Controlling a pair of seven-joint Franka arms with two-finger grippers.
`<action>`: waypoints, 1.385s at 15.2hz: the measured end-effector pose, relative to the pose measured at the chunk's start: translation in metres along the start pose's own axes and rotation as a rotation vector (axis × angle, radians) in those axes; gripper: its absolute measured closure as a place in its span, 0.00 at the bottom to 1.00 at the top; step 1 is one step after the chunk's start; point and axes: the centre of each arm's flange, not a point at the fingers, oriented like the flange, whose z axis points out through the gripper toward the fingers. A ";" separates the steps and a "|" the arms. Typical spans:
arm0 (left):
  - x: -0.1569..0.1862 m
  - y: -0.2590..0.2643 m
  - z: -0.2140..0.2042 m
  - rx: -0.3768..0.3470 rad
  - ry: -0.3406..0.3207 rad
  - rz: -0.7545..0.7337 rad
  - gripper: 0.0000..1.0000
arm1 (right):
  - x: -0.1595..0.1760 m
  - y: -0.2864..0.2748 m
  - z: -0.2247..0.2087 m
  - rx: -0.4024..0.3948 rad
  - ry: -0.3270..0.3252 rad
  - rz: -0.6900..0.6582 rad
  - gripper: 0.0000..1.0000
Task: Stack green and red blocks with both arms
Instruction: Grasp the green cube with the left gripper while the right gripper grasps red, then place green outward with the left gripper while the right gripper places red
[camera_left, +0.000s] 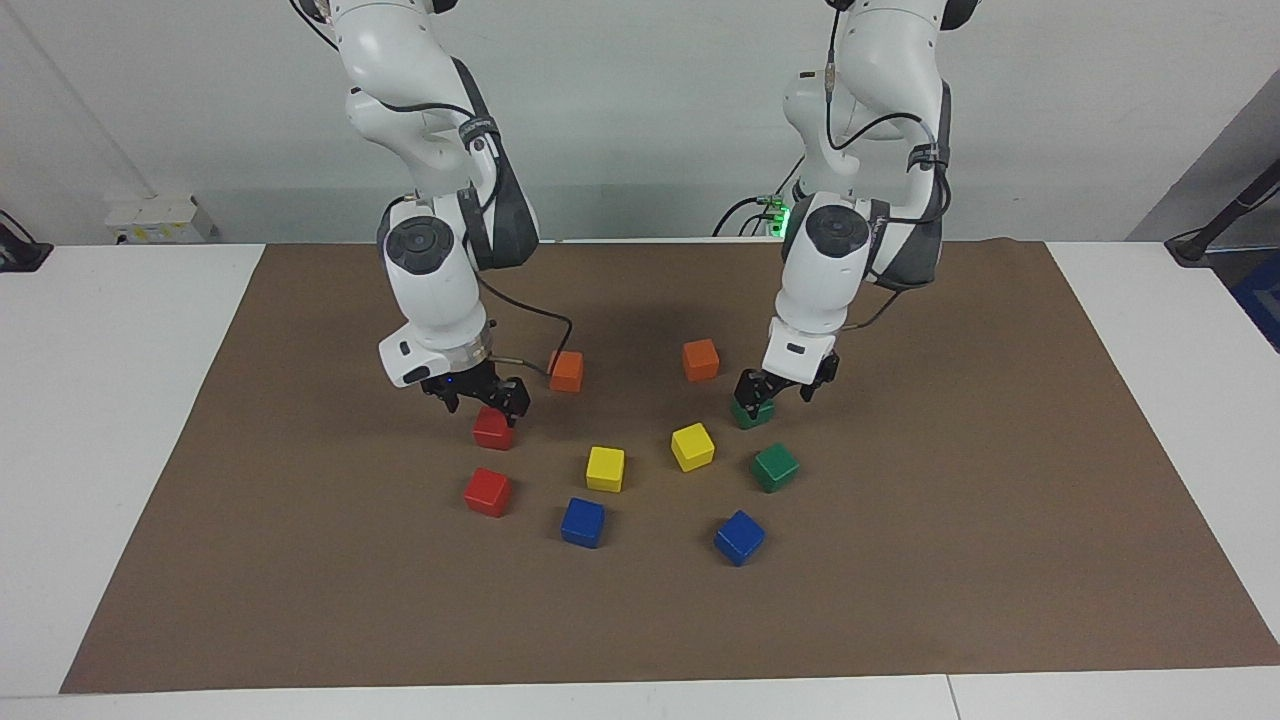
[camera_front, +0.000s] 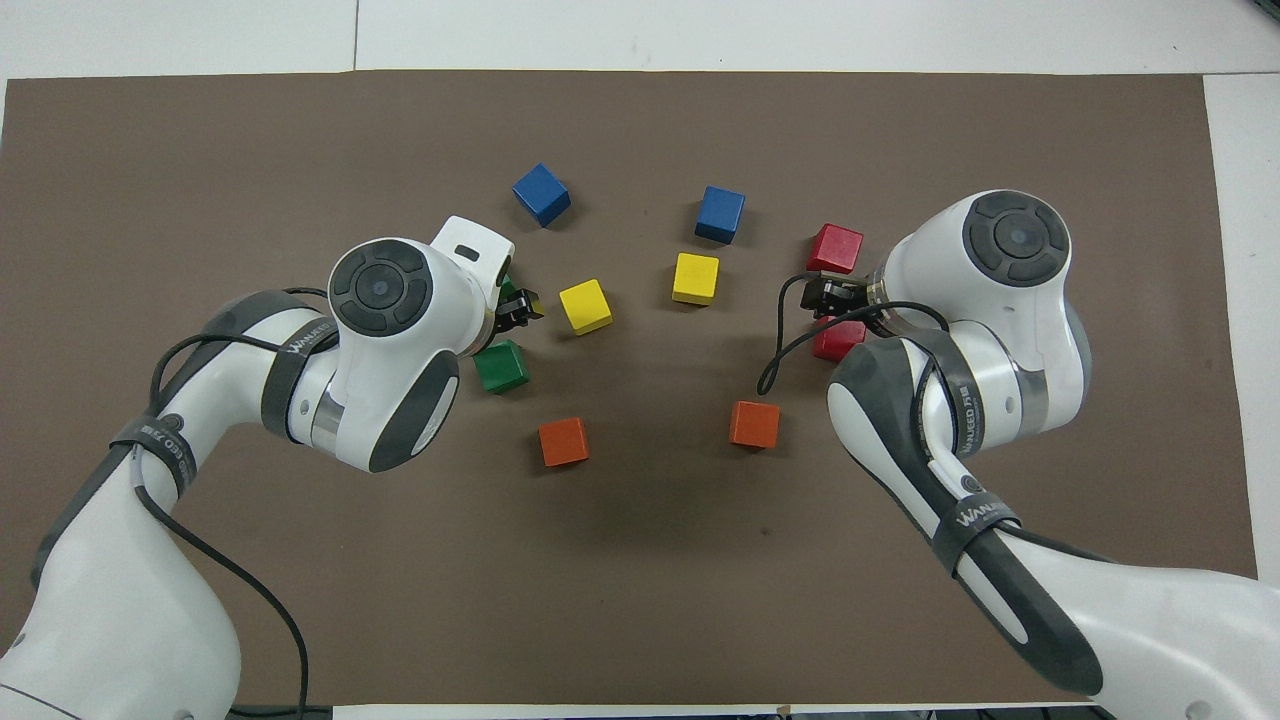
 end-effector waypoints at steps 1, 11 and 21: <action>0.000 -0.001 0.005 0.003 -0.004 -0.003 0.00 | -0.002 0.001 0.004 -0.005 -0.008 0.000 0.00; -0.032 0.003 0.040 -0.011 -0.006 -0.114 0.00 | -0.025 0.001 0.048 -0.006 -0.005 -0.025 0.00; 0.026 -0.081 0.011 0.077 -0.063 0.035 0.44 | -0.019 -0.001 0.071 0.006 0.024 -0.023 0.05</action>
